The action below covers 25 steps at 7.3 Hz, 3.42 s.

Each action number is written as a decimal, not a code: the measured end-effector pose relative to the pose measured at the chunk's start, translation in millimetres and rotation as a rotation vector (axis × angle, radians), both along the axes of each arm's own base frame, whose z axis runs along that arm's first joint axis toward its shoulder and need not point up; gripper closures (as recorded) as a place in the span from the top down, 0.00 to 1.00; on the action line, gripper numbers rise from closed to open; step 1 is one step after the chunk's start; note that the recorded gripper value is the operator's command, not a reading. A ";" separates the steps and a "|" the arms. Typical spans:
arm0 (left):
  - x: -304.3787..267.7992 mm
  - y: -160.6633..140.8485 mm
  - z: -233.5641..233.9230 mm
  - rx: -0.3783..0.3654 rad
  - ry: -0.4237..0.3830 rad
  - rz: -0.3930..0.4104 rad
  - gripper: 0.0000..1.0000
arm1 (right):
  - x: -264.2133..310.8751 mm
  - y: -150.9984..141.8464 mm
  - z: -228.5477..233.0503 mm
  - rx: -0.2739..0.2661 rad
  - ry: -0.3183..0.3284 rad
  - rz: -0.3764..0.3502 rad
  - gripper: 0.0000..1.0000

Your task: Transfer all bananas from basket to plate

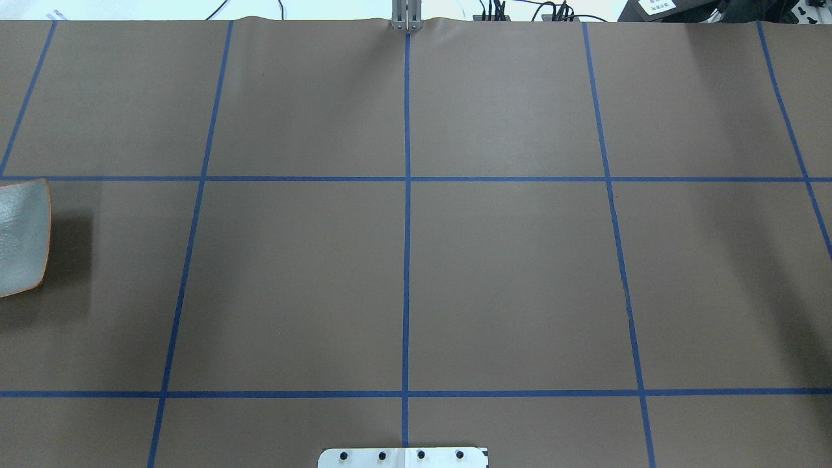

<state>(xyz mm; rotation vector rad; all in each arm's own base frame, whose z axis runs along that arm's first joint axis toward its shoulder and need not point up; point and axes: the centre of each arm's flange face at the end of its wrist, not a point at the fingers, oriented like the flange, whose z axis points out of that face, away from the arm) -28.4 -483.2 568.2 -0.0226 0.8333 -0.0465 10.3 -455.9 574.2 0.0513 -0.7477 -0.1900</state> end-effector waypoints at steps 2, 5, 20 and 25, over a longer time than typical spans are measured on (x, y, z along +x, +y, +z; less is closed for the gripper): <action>0.4 0.1 6.2 -0.013 0.003 0.000 0.99 | -2.3 -0.1 0.7 0.003 0.004 -0.009 1.00; 1.9 -0.6 8.1 -0.015 0.010 0.003 0.99 | -9.0 -0.1 -1.7 -0.003 -0.004 -0.014 1.00; 10.1 -2.3 -0.1 0.018 0.015 0.018 0.99 | 7.3 39.7 89.5 -0.104 0.162 0.059 0.99; 10.0 -2.5 -5.1 0.028 0.015 0.019 0.99 | 9.7 43.5 123.5 -0.141 0.213 0.105 0.98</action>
